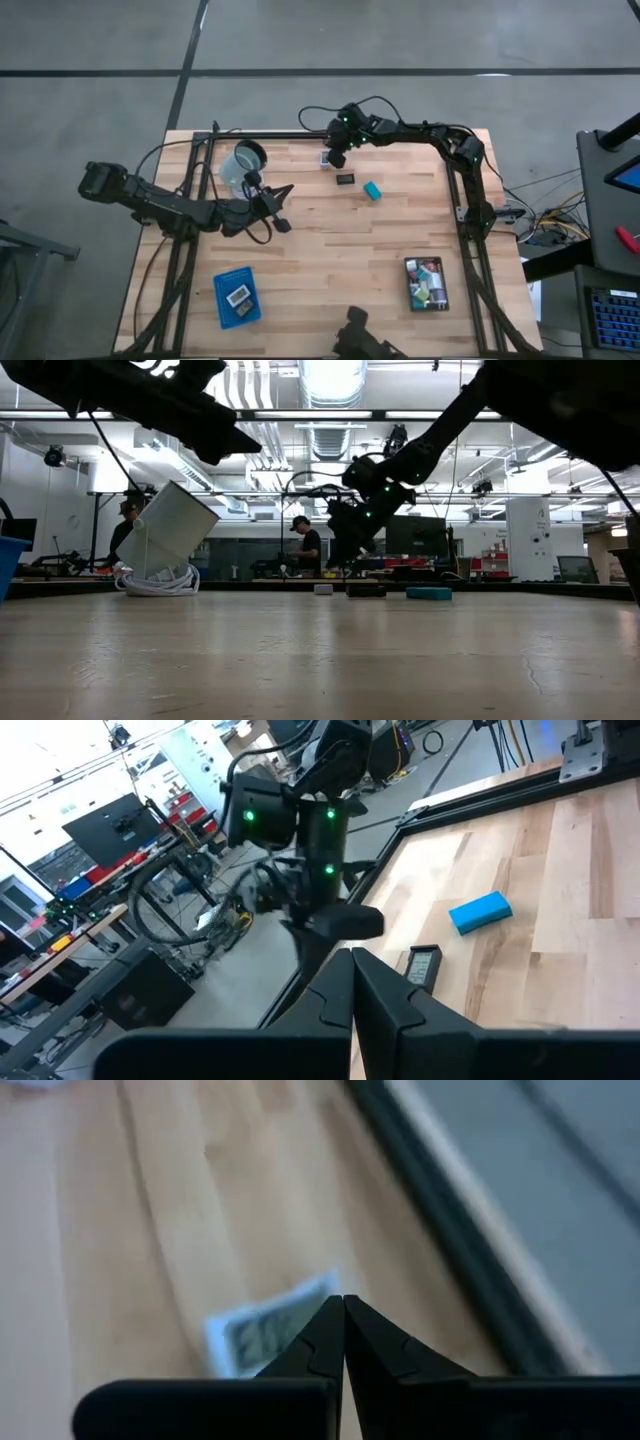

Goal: Pick & Place Office items
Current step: Put the white digital clock into the blue bin

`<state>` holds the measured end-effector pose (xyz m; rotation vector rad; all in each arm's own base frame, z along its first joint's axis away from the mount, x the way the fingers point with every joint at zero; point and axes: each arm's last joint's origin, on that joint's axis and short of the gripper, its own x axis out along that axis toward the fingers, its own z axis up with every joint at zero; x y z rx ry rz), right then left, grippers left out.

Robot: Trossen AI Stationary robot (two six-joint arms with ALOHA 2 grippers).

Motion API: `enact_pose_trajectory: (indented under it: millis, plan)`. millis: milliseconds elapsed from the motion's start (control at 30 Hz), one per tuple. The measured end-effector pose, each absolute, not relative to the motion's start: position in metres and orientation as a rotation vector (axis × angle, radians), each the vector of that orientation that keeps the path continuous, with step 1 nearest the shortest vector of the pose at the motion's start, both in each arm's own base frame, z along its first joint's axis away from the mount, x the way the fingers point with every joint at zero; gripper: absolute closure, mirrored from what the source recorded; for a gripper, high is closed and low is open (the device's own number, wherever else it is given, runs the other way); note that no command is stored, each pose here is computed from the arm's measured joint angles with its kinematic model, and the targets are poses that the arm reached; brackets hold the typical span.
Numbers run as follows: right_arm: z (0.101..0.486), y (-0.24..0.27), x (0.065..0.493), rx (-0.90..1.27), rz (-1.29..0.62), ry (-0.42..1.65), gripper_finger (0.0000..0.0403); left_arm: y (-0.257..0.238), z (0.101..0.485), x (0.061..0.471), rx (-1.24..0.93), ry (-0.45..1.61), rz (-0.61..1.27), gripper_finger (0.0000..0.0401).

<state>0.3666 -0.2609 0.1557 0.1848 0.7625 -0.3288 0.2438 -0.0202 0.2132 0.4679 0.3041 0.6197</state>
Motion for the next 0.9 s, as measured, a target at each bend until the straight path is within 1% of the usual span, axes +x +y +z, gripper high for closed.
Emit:
enact_pose_trajectory:
  millis: [67,233,300,467,533,900]
  plan:
    - [0.158,-0.265,0.367,0.151,-0.307,0.715,0.0394,-0.02,0.213,0.244,0.464,0.305,0.62,0.0396]
    - [0.162,-0.278,0.361,0.155,-0.108,0.563,0.0394,-0.02,0.211,0.243,0.443,0.312,0.62,0.0396]
    - [0.16,-0.285,0.359,0.142,-0.072,0.507,0.0394,-0.02,0.211,0.243,0.438,0.316,0.62,0.0396]
    - [0.152,-0.3,0.352,0.206,-0.118,0.476,0.0394,-0.02,0.21,0.243,0.416,0.314,0.622,0.0396]
    - [0.154,-0.302,0.352,0.197,-0.12,0.46,0.0394,-0.02,0.21,0.243,0.412,0.315,0.622,0.0396]
    - [0.156,-0.299,0.354,0.191,-0.088,0.461,0.0394,-0.02,0.208,0.243,0.4,0.322,0.622,0.0396]
